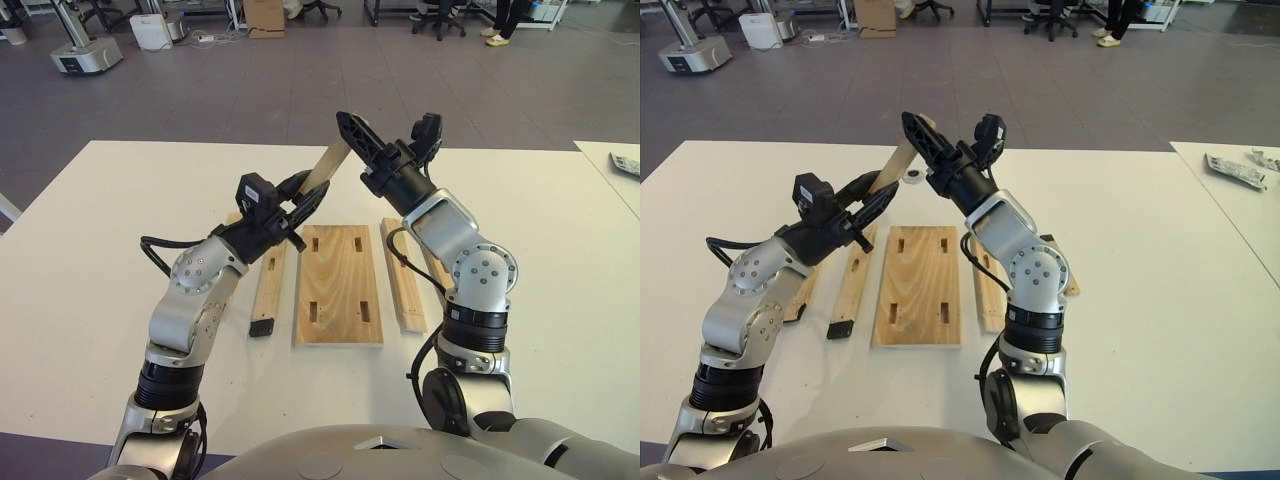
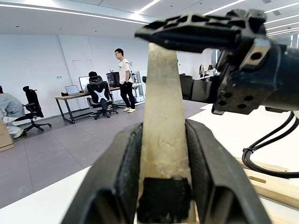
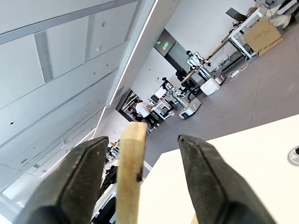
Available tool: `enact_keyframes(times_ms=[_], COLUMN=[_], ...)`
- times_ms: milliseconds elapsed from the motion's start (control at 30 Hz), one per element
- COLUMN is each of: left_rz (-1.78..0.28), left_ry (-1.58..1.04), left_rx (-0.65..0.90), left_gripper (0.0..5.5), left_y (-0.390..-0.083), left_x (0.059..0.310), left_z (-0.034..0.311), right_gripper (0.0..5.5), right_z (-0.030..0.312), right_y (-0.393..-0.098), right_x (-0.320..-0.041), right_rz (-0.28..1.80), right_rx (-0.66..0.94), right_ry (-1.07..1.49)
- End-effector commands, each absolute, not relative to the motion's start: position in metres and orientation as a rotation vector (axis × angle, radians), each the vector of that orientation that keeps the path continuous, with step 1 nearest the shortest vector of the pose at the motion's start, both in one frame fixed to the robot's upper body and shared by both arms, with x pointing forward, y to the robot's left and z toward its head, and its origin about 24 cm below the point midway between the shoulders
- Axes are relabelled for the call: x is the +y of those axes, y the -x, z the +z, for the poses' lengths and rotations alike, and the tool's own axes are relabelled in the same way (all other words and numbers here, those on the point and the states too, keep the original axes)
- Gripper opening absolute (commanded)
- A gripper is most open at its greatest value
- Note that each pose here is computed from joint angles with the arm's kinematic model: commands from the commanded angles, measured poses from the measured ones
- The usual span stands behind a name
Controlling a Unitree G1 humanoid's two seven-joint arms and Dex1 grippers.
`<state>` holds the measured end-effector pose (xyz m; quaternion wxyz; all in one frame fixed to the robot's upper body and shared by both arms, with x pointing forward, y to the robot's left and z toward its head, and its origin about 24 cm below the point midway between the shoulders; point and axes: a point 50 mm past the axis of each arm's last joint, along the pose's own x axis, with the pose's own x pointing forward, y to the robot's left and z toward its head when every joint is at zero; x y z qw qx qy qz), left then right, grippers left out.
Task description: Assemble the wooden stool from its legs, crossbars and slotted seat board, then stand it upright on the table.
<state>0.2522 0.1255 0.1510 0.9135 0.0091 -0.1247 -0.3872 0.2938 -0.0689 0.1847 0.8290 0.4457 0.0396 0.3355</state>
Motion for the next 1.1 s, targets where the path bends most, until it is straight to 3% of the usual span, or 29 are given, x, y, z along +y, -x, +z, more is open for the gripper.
enact_keyframes(times_ms=[33,333,533,600,633,767,833,967,1100], left_rz=[-0.798,-0.794,-0.719,-0.636,-0.587,-0.381,-0.33,-0.274,-0.276], left_ry=[-0.04,-0.089,-0.025,0.036,0.061,0.153,0.156,0.173,0.188], left_rx=[-0.301,-0.293,-0.278,-0.279,-0.263,-0.2,-0.182,-0.167,-0.157], left_gripper=[1.29,1.29,1.29,1.88,1.92,1.92,1.92,1.92,1.92], left_y=[-0.252,-0.25,-0.254,-0.257,-0.258,-0.246,-0.239,-0.227,-0.221], left_x=[0.127,0.135,0.15,0.157,0.164,0.198,0.206,0.202,0.192], left_z=[0.161,0.161,0.158,0.157,0.153,0.131,0.125,0.118,0.117], right_gripper=[2.04,0.42,0.42,0.42,0.42,0.41,0.41,0.41,0.41], right_z=[0.19,0.191,0.192,0.195,0.194,0.166,0.148,0.112,0.1], right_y=[-0.293,-0.291,-0.292,-0.293,-0.296,-0.293,-0.28,-0.249,-0.241], right_x=[-0.066,-0.067,-0.071,-0.076,-0.084,-0.139,-0.149,-0.14,-0.138], right_rz=[0.75,0.767,0.747,0.712,0.644,0.265,0.192,0.13,0.079], right_rx=[0.101,0.128,0.118,0.082,0.058,-0.026,-0.021,0.135,0.209], right_ry=[-0.947,-1.017,-1.017,-0.999,-0.988,-0.591,-0.399,-0.354,-0.334])
